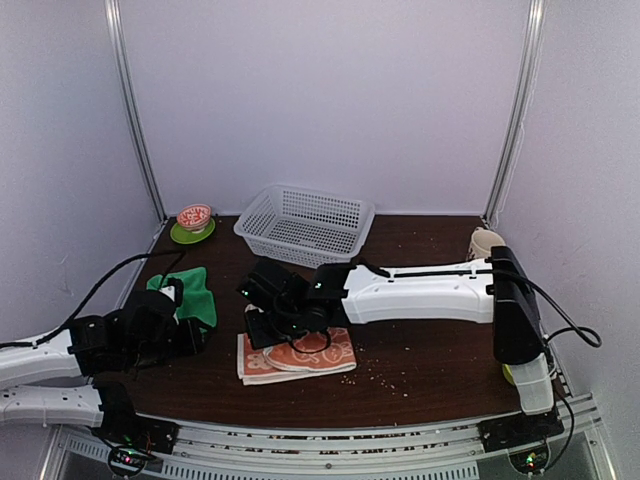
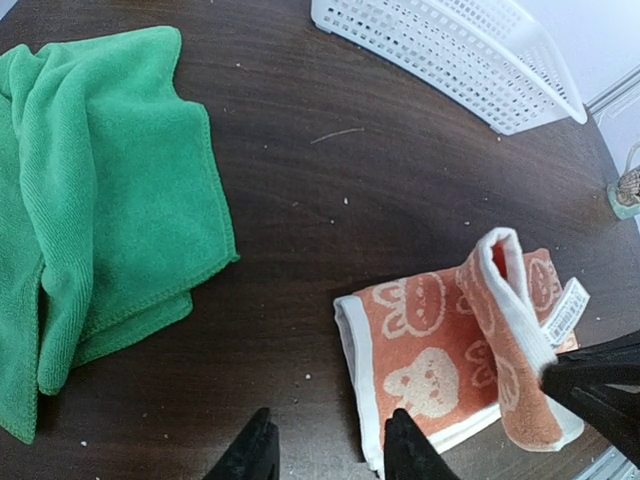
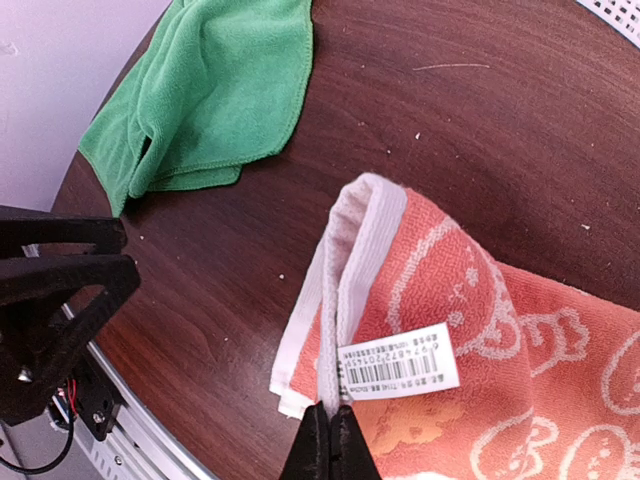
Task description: Roll the towels
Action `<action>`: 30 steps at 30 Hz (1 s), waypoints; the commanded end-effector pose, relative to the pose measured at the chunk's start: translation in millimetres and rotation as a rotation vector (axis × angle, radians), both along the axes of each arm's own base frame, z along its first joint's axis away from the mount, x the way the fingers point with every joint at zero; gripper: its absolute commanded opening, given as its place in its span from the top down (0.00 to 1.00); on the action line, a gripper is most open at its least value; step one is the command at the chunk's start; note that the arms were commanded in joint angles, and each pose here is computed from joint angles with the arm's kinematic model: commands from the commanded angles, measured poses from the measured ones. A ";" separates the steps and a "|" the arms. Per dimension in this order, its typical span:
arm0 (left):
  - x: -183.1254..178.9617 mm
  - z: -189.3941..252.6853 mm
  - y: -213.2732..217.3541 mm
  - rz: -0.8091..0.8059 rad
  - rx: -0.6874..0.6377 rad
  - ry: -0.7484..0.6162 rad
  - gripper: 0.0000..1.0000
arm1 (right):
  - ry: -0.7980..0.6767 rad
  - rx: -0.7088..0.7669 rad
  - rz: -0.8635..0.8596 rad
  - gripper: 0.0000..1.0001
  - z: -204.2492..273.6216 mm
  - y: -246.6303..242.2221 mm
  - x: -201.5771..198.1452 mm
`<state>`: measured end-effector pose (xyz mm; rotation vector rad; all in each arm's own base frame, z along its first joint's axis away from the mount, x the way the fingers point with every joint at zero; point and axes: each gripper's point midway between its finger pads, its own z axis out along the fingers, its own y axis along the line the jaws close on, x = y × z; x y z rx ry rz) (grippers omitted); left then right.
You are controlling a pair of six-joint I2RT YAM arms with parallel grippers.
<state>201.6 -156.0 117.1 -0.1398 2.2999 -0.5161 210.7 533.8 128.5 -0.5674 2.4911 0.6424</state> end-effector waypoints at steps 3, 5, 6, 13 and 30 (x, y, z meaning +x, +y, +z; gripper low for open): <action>-2.6 -29.1 -7.3 -0.002 0.042 0.098 0.66 | -0.001 0.034 0.006 1.00 8.9 10.3 -2.4; -2.7 -34.4 -11.8 -0.011 0.045 0.121 0.68 | 0.007 0.040 0.011 1.00 8.4 13.3 -3.3; -2.5 -33.9 -13.7 -0.015 0.040 0.121 0.69 | 0.008 0.036 0.012 1.00 6.5 14.5 -3.3; -0.4 -15.9 -3.0 0.014 0.025 0.058 0.68 | 0.027 -0.012 0.018 1.00 -14.4 12.4 -4.4; -1.3 -9.8 4.0 0.030 0.019 0.033 0.66 | 0.072 0.006 0.096 0.54 -17.5 20.7 -17.7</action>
